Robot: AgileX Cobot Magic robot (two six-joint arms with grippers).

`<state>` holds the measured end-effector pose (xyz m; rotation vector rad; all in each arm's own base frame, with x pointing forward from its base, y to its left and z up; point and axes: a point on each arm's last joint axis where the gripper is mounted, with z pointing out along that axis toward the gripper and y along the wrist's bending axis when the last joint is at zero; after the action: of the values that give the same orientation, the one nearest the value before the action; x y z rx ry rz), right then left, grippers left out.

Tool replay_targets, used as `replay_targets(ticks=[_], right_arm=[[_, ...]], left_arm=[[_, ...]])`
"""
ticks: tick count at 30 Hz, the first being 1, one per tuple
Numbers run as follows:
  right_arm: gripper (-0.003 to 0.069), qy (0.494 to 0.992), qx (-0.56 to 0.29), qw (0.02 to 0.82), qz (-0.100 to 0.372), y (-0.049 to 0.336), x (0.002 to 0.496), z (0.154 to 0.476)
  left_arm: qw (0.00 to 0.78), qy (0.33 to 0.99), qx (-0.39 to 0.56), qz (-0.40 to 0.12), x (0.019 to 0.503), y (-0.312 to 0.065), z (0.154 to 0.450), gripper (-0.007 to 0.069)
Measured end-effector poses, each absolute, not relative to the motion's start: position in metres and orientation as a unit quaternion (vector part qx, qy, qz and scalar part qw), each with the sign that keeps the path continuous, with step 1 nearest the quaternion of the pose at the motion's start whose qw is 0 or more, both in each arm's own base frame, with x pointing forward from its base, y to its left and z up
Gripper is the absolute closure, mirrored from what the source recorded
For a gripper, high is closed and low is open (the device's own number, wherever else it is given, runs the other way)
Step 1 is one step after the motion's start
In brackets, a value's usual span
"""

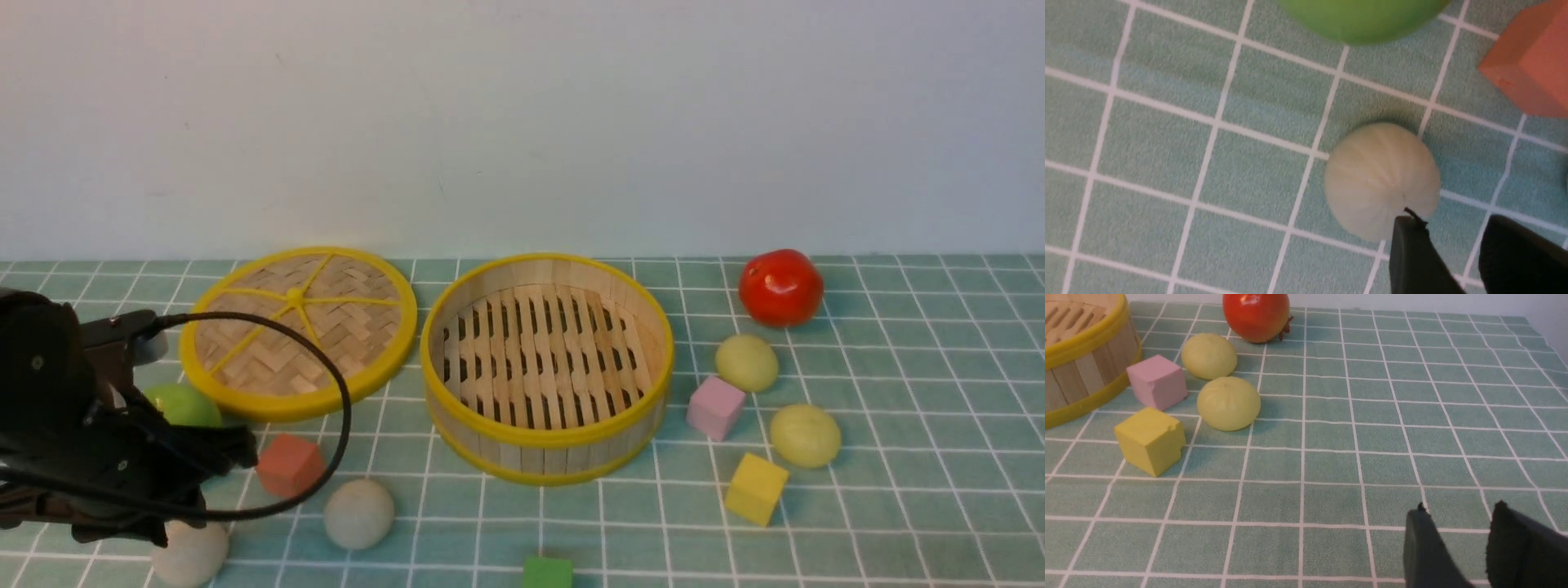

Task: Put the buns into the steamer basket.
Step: Use the left arm to grab a steamed stuffed bun

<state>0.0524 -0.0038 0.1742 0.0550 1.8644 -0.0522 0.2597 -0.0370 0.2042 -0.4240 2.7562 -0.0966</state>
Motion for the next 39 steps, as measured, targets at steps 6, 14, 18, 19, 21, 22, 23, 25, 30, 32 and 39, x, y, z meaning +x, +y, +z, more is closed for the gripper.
replay_targets(ticks=[6,14,18,19,21,22,23,25,30,32,39], right_arm=[[0.042,0.803,0.024,0.595,-0.022,-0.004,0.052,0.174],[0.042,0.803,0.023,0.595,-0.023,-0.004,0.052,0.174],[0.042,0.803,0.023,0.595,-0.023,-0.004,0.052,0.174],[0.042,0.803,0.023,0.595,-0.023,-0.004,0.052,0.174],[0.042,0.803,0.023,0.595,-0.023,-0.004,0.052,0.174],[0.042,0.803,0.023,0.595,-0.023,-0.004,0.052,0.174],[0.042,0.803,0.023,0.595,-0.023,-0.004,0.052,0.174],[0.042,0.803,0.023,0.595,-0.023,-0.004,0.052,0.174],[0.042,0.803,0.023,0.595,-0.023,-0.004,0.052,0.174],[0.042,0.803,0.023,0.595,-0.023,-0.004,0.052,0.174],[0.042,0.803,0.023,0.595,-0.023,-0.004,0.052,0.174]], left_arm=[[0.167,0.978,-0.125,-0.004,0.268,-0.034,0.198,0.0387],[0.167,0.978,-0.122,-0.002,0.273,-0.035,0.193,0.0387],[0.152,0.981,-0.122,0.001,0.275,-0.035,0.184,0.0387],[0.146,0.982,-0.122,0.003,0.276,-0.035,0.181,0.0387],[0.136,0.983,-0.122,0.005,0.277,-0.036,0.174,0.0387],[0.134,0.983,-0.122,0.005,0.278,-0.036,0.172,0.0387],[0.132,0.984,-0.122,0.006,0.279,-0.036,0.169,0.0387],[0.13,0.984,-0.122,0.006,0.28,-0.036,0.167,0.0387],[0.126,0.985,-0.121,0.007,0.28,-0.036,0.164,0.0387],[0.125,0.985,-0.122,0.007,0.28,-0.036,0.164,0.0395],[0.123,0.985,-0.123,0.008,0.28,-0.036,0.165,0.0624]])
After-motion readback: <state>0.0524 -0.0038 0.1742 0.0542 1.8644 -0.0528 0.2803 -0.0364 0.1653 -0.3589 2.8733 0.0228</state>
